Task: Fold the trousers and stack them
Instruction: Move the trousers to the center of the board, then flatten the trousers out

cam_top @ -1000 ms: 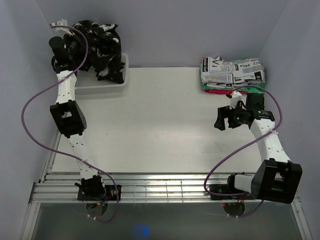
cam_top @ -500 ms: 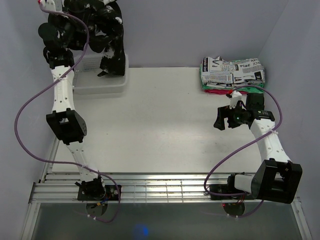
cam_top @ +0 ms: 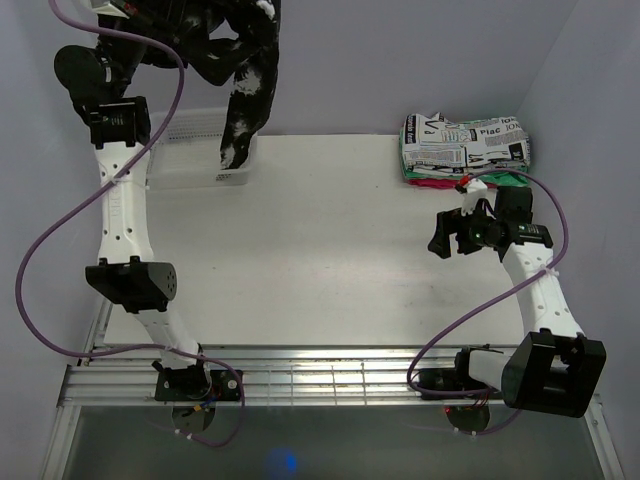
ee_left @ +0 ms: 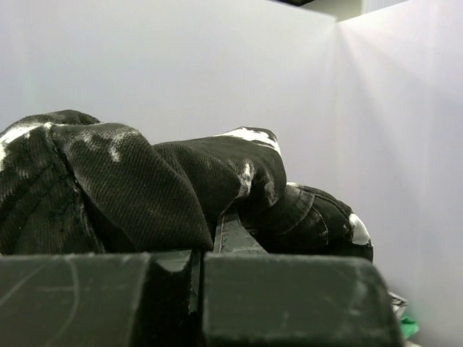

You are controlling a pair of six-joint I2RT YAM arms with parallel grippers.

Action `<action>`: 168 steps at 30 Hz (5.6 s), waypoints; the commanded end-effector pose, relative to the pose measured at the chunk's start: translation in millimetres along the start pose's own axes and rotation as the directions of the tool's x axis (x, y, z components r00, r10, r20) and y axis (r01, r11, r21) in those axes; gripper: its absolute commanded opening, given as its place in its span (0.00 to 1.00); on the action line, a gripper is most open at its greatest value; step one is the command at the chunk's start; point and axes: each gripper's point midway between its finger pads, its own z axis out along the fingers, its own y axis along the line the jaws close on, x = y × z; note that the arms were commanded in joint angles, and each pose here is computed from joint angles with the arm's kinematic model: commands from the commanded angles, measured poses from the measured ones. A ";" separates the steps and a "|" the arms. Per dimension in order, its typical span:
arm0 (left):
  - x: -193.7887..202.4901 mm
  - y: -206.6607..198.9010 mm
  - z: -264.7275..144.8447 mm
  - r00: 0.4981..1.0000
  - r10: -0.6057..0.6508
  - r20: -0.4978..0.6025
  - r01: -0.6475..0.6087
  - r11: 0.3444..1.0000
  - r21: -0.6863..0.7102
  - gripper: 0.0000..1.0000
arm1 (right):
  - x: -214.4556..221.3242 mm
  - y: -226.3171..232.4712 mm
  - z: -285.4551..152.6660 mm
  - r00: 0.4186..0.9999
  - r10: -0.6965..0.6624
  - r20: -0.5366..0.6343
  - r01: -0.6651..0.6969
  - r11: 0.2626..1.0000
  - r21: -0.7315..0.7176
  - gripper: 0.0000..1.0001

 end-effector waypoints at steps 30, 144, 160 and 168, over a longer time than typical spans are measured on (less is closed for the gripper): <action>-25.4 -186.6 30.3 0.978 -0.132 0.162 0.076 0.946 0.315 0.00 | -21.1 -6.8 -12.8 0.996 0.031 0.088 -0.033 0.999 0.020 0.90; 346.4 -449.7 -354.4 0.464 0.522 -0.715 0.336 0.643 0.688 0.86 | -37.1 65.4 119.7 0.971 -0.159 -0.179 0.103 0.952 -0.290 0.08; 364.1 -417.8 -321.9 0.348 0.459 -0.818 0.229 0.804 0.549 0.00 | -35.0 63.8 106.1 0.971 -0.171 -0.170 0.116 0.950 -0.291 0.08; 274.4 -315.3 -218.1 0.515 0.237 -0.824 0.083 0.943 0.323 0.00 | -55.9 63.9 98.4 0.972 -0.200 -0.122 0.160 0.947 -0.280 0.08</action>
